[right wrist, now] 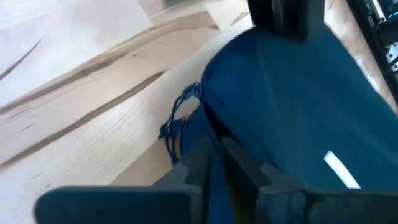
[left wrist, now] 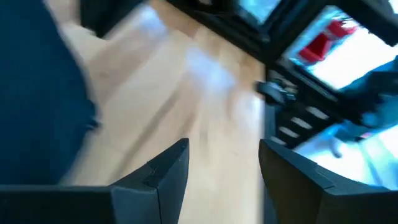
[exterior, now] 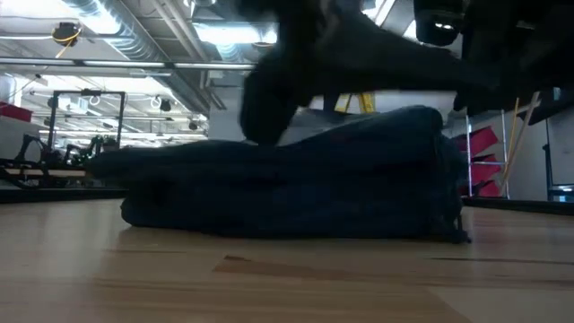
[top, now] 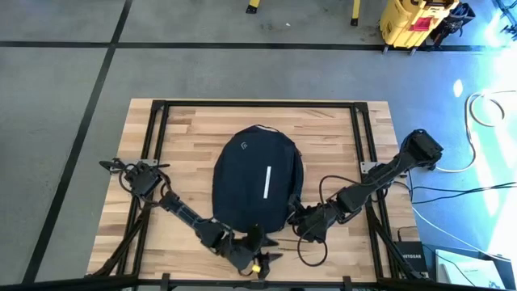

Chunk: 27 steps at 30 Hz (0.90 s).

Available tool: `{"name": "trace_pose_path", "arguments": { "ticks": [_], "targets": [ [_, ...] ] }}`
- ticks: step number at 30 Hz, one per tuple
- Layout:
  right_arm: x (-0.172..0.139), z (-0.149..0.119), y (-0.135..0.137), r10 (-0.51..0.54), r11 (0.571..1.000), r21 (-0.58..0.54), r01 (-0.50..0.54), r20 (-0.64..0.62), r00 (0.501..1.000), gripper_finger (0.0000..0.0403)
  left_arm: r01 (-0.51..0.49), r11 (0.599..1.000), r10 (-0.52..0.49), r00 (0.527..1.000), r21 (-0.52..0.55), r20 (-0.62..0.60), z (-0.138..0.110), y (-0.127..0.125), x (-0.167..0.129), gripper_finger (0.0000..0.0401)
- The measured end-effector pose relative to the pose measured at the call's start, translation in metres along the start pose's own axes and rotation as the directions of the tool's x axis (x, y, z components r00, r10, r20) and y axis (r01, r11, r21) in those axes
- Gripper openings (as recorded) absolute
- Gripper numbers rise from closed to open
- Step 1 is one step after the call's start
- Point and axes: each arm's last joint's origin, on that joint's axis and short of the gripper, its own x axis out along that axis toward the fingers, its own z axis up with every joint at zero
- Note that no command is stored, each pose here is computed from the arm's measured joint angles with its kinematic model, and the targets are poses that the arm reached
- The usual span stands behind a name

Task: Unpack backpack
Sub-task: Open the black backpack

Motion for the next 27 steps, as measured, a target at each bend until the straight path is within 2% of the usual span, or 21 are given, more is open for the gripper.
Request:
{"name": "trace_pose_path", "arguments": {
  "ticks": [5, 10, 14, 18, 21, 27],
  "targets": [
    [-0.004, 0.005, 0.013, 0.026, 0.995, -0.097, -0.025, 0.012, 1.000, 0.0055, 0.070, 0.998, -0.070, 0.997, -0.006, -0.019, -0.017, -0.021, -0.018, 0.0178],
    [-0.009, 0.013, 0.027, -0.039, 0.968, -0.248, 0.040, 0.009, 0.999, 0.0100, -0.012, 1.000, 0.014, 0.995, -0.017, 0.099, -0.022, -0.033, -0.028, 0.0178],
    [-0.004, 0.012, 0.028, -0.069, 0.952, -0.299, 0.063, -0.012, 0.998, 0.0138, -0.082, 0.997, 0.082, 0.990, -0.002, 0.111, -0.032, -0.019, -0.012, 0.0178],
    [0.006, 0.014, 0.026, -0.163, 0.924, -0.352, 0.148, -0.013, 0.987, 0.0163, -0.067, 0.997, 0.070, 0.992, -0.031, 0.106, -0.032, -0.018, 0.009, 0.0178],
    [0.008, 0.017, 0.024, -0.188, 0.904, -0.389, 0.177, 0.009, 0.982, 0.0171, -0.080, 0.996, 0.083, 0.991, -0.029, 0.105, -0.038, -0.016, 0.022, 0.0178],
    [0.014, 0.009, 0.010, -0.179, 0.913, -0.374, 0.162, -0.010, 0.984, 0.0172, -0.141, 0.989, 0.147, 0.981, -0.050, 0.125, -0.041, -0.013, 0.027, 0.0178]
  ]
}}
